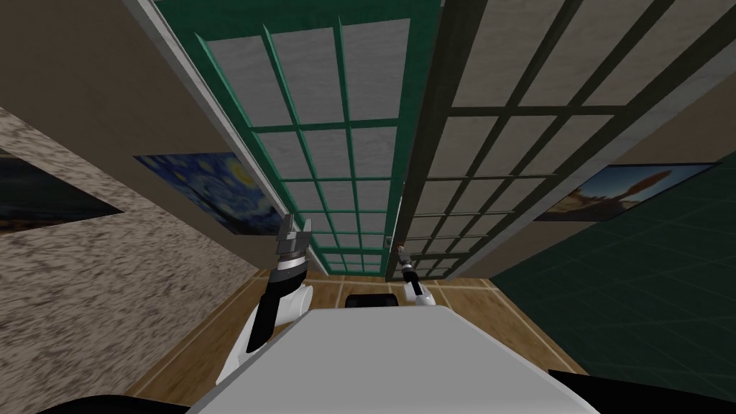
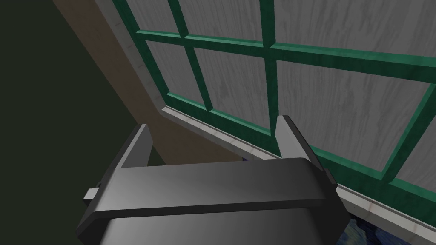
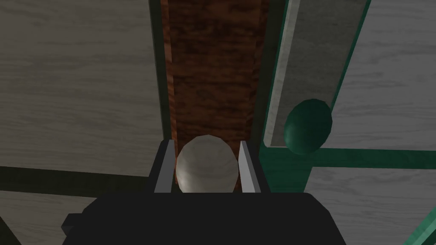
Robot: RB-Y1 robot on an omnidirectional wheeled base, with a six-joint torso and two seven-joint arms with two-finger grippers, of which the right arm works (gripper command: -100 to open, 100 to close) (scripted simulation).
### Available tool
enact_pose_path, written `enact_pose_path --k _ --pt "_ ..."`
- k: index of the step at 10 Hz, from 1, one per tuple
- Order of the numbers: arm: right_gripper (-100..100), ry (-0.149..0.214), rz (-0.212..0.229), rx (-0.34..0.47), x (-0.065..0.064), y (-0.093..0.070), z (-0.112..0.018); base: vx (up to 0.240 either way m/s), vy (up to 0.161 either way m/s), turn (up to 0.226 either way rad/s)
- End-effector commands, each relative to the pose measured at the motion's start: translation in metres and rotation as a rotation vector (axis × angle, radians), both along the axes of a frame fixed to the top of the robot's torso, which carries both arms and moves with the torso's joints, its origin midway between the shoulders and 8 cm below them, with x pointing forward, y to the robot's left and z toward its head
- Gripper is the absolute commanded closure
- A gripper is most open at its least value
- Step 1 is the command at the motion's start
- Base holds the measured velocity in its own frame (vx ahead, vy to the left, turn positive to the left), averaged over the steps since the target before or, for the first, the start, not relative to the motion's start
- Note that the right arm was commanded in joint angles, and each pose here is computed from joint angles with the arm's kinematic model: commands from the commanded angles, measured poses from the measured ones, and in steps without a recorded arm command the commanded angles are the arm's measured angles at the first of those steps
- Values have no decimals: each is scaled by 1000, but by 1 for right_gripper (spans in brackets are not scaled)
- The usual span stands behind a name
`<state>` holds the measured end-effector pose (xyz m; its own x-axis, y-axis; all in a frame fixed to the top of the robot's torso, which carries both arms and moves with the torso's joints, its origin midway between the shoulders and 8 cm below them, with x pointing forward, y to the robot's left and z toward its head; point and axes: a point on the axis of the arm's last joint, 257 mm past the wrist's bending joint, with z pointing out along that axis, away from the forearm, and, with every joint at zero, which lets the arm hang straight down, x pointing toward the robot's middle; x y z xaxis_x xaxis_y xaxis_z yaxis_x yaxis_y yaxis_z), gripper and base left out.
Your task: Pull the door open
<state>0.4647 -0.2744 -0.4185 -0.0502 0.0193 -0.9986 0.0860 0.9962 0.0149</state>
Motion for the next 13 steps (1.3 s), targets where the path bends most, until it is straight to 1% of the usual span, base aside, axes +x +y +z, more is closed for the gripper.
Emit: enact_pose_path --k 1,3,5,6,7,8,9,10,11,12,13 --pt "100 49 -21 20 -19 -10 -20 -114 31 -11" --pt "100 49 -21 20 -19 -10 -20 -87 19 -27" --pt "100 71 -33 30 -29 -17 -30 -65 17 -9" --pt "100 71 -33 30 -29 -17 -30 -56 16 -26" --pt "100 53 -35 24 -25 -19 -23 -31 10 -1" --pt "100 71 -33 30 -29 -17 -30 0 0 0" --pt "100 97 -56 61 -44 -27 -42 -72 51 30" --pt "100 43 -58 40 -30 -34 -20 -100 59 -13" --pt "100 48 -58 42 -32 -34 -22 -53 18 -18" --pt "100 76 -57 53 -39 -30 -33 -10 -6 -2" --pt "100 97 -56 61 -44 -27 -42 2 -10 6"
